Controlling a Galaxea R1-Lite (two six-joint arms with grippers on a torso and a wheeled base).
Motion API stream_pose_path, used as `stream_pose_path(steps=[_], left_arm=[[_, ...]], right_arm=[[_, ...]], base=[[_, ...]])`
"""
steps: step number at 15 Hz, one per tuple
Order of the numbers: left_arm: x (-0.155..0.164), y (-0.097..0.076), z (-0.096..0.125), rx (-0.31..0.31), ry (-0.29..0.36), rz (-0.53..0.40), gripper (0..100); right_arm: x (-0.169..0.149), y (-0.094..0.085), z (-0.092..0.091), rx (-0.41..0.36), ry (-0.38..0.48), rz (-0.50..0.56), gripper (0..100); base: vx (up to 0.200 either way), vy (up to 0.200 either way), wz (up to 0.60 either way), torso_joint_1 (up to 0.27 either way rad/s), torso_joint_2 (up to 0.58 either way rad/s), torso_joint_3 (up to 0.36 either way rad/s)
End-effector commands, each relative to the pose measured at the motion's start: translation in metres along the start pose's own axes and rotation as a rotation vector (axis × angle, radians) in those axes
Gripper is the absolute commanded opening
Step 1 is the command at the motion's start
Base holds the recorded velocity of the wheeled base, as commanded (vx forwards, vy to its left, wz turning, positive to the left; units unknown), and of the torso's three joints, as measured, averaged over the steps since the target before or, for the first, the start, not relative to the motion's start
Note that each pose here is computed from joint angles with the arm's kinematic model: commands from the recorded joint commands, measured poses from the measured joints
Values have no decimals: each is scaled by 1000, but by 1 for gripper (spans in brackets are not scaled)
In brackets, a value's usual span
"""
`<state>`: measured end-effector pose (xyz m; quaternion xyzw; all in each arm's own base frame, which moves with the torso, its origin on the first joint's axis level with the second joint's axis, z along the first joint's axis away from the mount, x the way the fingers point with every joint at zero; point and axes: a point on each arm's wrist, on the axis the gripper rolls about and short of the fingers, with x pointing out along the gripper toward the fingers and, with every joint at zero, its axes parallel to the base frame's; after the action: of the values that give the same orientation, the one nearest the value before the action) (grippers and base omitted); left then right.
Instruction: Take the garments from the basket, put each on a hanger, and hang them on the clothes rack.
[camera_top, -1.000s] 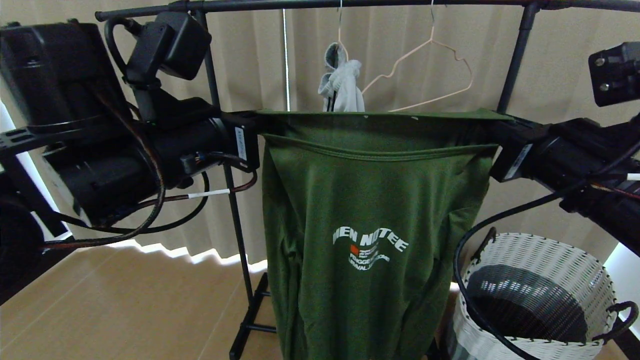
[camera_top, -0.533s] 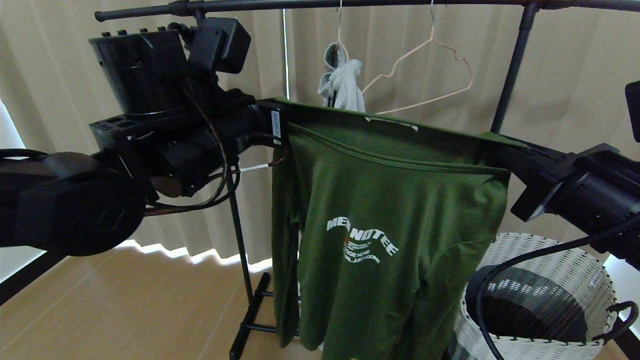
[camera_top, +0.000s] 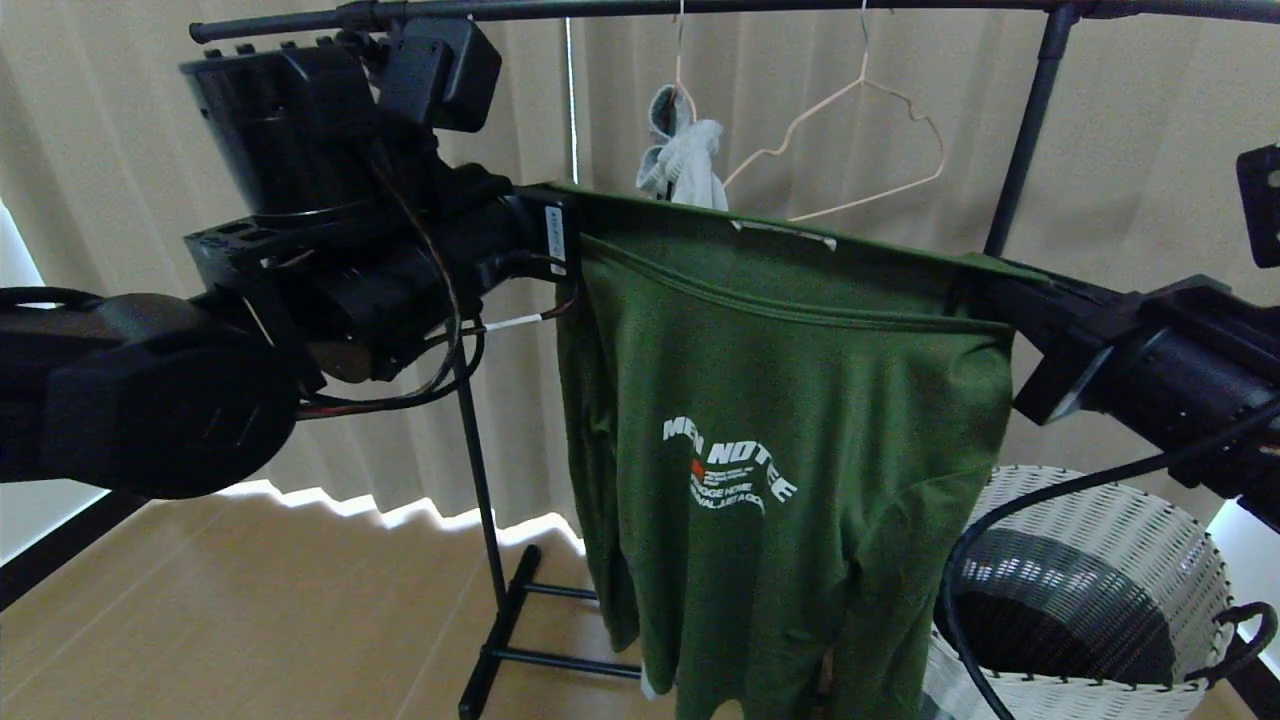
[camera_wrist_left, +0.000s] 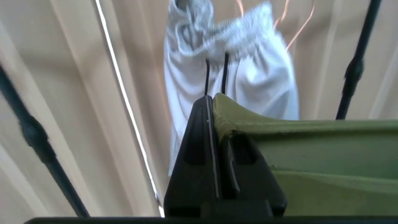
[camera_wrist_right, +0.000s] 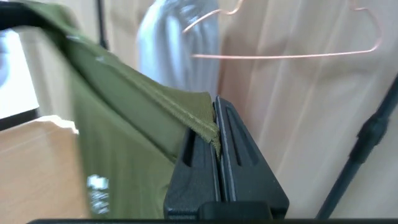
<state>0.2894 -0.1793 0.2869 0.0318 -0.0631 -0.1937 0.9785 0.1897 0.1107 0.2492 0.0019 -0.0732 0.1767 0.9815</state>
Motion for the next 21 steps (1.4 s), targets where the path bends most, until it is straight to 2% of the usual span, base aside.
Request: stream_pose_path(steps=[1, 3, 4, 7, 8, 10, 12, 16, 21], left_arm=[[-22, 6, 22, -8, -54, 2, 0], [-37, 9, 28, -10, -65, -3, 0], [-56, 9, 29, -6, -47, -22, 0], [-82, 9, 16, 2, 13, -77, 0], [-99, 4, 12, 0, 29, -164, 0], [-132, -5, 12, 3, 70, -270, 0], [-153, -13, 16, 1, 82, -344, 0], [-159, -19, 12, 4, 96, -382, 0], [-155, -20, 12, 4, 96, -378, 0]], right_arm=[[32, -9, -4, -11, 12, -56, 0], [46, -10, 0, -5, -6, -65, 0], [62, -7, 2, -3, -20, -50, 0], [82, -4, 2, -2, -34, 3, 0], [91, -3, 0, -2, -37, 12, 0], [102, -1, -3, -2, -35, 12, 0], [110, 0, -9, -4, -23, 13, 0], [117, 1, -12, -4, -20, 13, 0], [113, 0, -9, -6, -26, 2, 0]], base=[[0, 0, 0, 0, 0, 0], [0, 0, 0, 0, 0, 0], [0, 0, 0, 0, 0, 0], [0, 0, 0, 0, 0, 0], [0, 0, 0, 0, 0, 0], [0, 0, 0, 0, 0, 0], [0, 0, 0, 0, 0, 0], [0, 0, 0, 0, 0, 0], [0, 0, 0, 0, 0, 0]])
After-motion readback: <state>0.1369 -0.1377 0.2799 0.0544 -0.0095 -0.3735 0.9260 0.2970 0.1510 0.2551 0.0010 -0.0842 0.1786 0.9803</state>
